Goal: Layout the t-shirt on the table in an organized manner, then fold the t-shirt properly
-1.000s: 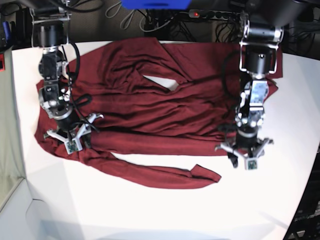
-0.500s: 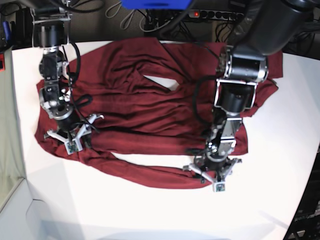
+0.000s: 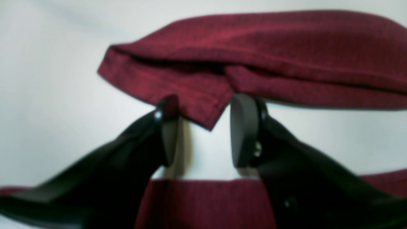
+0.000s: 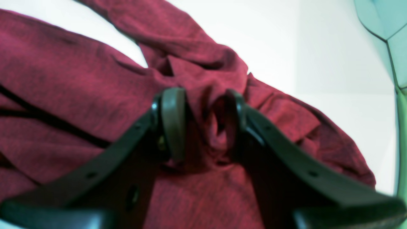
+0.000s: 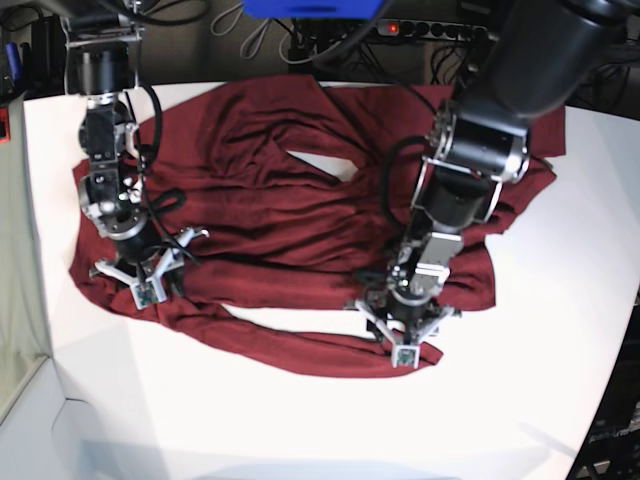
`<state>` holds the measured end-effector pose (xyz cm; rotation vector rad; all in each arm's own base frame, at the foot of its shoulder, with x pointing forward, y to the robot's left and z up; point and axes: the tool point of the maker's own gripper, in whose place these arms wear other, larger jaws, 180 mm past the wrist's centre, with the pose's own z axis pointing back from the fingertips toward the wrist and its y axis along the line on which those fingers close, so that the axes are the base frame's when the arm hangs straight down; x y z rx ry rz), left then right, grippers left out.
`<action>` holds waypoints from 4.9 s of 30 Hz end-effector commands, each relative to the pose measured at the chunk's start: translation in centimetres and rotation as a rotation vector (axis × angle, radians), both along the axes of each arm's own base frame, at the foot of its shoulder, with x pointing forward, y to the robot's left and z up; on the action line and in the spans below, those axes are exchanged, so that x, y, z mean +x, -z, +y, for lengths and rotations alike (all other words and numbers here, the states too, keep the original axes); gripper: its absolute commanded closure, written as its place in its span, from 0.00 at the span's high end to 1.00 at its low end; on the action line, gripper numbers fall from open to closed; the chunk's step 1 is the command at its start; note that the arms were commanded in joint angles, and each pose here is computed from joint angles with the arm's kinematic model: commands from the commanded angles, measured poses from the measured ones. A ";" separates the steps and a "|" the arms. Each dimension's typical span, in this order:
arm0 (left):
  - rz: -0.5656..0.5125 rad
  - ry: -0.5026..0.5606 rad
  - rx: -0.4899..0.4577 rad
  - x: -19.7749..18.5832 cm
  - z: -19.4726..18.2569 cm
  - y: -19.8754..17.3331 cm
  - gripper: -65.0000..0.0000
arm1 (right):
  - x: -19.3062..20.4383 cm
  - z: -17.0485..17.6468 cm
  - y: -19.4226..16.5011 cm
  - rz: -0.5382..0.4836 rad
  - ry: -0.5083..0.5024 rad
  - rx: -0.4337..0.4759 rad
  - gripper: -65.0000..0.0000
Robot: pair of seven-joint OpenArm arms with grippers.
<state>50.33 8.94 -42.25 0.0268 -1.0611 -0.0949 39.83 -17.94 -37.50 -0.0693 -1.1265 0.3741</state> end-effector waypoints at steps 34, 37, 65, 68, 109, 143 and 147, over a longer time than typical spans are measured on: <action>0.011 -0.116 -0.051 -6.2 8.0 -6.1 0.40 | 1.4 -0.4 -2.2 -0.070 0.007 0.003 0.33; 0.064 -0.125 -0.042 -7.3 8.4 -4.0 0.40 | 1.4 -0.5 -2.2 -0.070 0.010 0.004 0.33; -0.144 -0.285 0.075 0.3 18.6 -4.3 0.40 | 2.8 -1.2 -2.2 -0.064 0.027 0.006 0.33; -0.173 -0.286 0.068 0.9 18.5 -5.3 0.40 | 3.3 -1.4 -3.0 -0.081 0.028 0.000 0.34; -0.213 -0.280 0.074 1.8 18.2 -6.3 0.40 | 9.7 -6.3 1.0 0.071 0.162 0.082 0.18; 0.012 -0.231 0.024 -8.0 16.2 0.3 0.40 | 0.6 -6.6 3.2 0.026 0.156 0.040 0.18; 0.040 -0.259 0.027 -6.7 17.2 0.7 0.40 | 1.2 -9.6 4.8 0.092 0.207 0.031 0.18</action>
